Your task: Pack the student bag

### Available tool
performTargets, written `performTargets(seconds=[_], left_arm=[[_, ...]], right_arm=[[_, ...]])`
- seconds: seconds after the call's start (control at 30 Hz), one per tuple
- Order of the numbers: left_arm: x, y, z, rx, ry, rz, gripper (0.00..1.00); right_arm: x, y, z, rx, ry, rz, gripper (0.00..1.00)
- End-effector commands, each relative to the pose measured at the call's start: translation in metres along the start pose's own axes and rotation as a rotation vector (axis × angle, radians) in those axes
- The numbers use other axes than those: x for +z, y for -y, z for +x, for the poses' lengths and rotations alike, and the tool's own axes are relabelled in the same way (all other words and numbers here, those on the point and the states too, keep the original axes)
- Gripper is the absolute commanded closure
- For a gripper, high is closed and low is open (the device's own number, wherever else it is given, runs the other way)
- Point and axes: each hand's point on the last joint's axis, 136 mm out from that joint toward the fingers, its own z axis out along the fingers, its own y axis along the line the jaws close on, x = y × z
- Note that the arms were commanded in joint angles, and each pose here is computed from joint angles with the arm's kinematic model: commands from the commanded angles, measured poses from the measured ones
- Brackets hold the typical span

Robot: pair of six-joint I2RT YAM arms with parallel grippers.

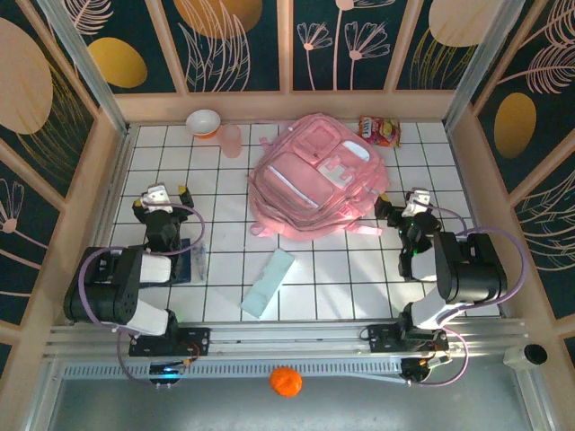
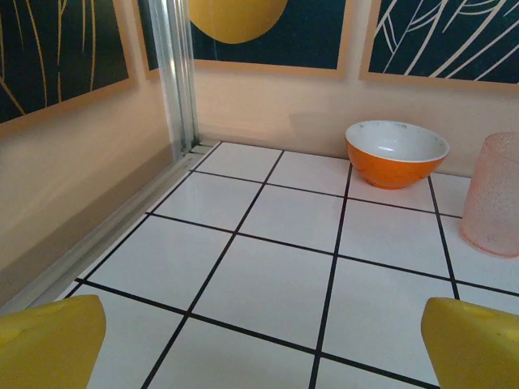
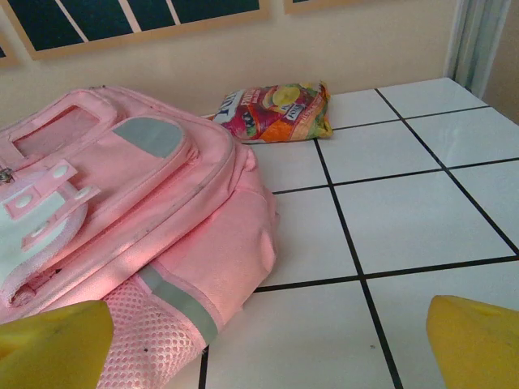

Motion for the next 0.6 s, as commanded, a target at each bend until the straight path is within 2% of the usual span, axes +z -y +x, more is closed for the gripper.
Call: performTargets(seconds=[0.0,0.57], left_arm=[[0.0015,-0.0001,-0.0019,-0.019,0.006,0.003,0.01],[0.0015,0.0000,-0.0024,-0.021,0.007,0.004,0.01]], right_arm=[[0.0029,0.0012,-0.0193,-0.015,0.069,0.006,0.01],[0.0029,0.0013,-0.0197,-0.013,0.070,0.004,0.01]])
